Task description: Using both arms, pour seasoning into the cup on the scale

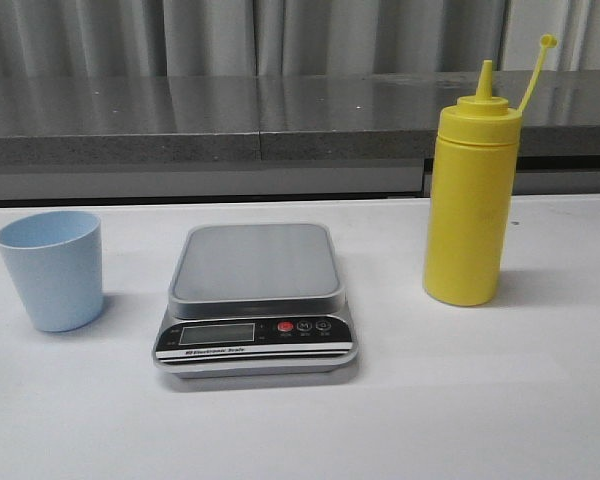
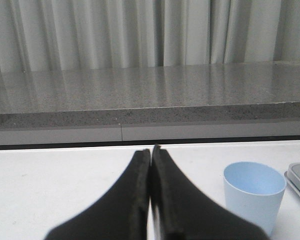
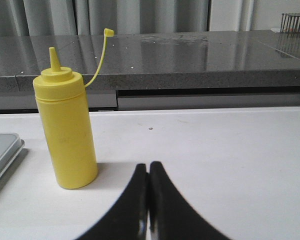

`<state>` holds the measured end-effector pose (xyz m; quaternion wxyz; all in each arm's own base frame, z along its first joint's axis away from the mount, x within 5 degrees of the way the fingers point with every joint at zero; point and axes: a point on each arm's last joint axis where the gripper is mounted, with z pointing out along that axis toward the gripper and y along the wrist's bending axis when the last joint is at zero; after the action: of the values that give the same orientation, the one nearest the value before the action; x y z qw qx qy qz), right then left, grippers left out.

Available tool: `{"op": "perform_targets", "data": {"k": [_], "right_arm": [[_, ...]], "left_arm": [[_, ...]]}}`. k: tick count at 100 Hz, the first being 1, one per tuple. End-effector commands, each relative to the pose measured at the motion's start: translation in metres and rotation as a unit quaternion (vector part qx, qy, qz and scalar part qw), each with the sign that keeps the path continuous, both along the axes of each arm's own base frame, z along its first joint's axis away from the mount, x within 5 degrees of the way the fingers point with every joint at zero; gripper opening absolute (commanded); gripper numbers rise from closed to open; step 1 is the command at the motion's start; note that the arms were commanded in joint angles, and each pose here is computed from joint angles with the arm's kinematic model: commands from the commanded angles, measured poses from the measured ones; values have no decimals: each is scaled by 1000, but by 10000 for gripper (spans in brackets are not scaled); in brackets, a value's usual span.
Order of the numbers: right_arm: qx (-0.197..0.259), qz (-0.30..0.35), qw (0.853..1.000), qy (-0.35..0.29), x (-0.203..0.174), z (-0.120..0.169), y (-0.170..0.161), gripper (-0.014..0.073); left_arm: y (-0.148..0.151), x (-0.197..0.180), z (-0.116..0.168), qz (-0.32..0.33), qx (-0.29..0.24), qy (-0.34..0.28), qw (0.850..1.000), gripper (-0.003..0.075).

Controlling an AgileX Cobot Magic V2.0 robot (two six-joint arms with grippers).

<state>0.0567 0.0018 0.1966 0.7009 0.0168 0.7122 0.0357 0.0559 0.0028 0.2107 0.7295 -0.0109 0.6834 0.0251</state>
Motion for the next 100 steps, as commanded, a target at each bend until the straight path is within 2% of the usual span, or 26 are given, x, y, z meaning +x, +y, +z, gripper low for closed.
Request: {"op": "perform_targets", "data": {"k": [1,40,60,84,100], "right_arm": [[-7,-6,998,-59,-3,14,-1,-68],[-7,-6,998,-59,-3,14,-1,-68],[-7,-6,998,-59,-3,14,-1,-68],[-7,-6,998,-59,-3,14,-1,-68],[-7,-6,998,-59,-3,14,-1,-68]], "left_arm": [[-1,-1,-4,-5,-2,-37,999,-20],[-1,-1,-4,-5,-2,-37,999,-20],[-1,-3,5,-5,-1,-64,998,-20],[-1,-9,39,-5,-3,-88,996,-20],[-1,-9,65,-5,-11,-55,998,-20]]}}
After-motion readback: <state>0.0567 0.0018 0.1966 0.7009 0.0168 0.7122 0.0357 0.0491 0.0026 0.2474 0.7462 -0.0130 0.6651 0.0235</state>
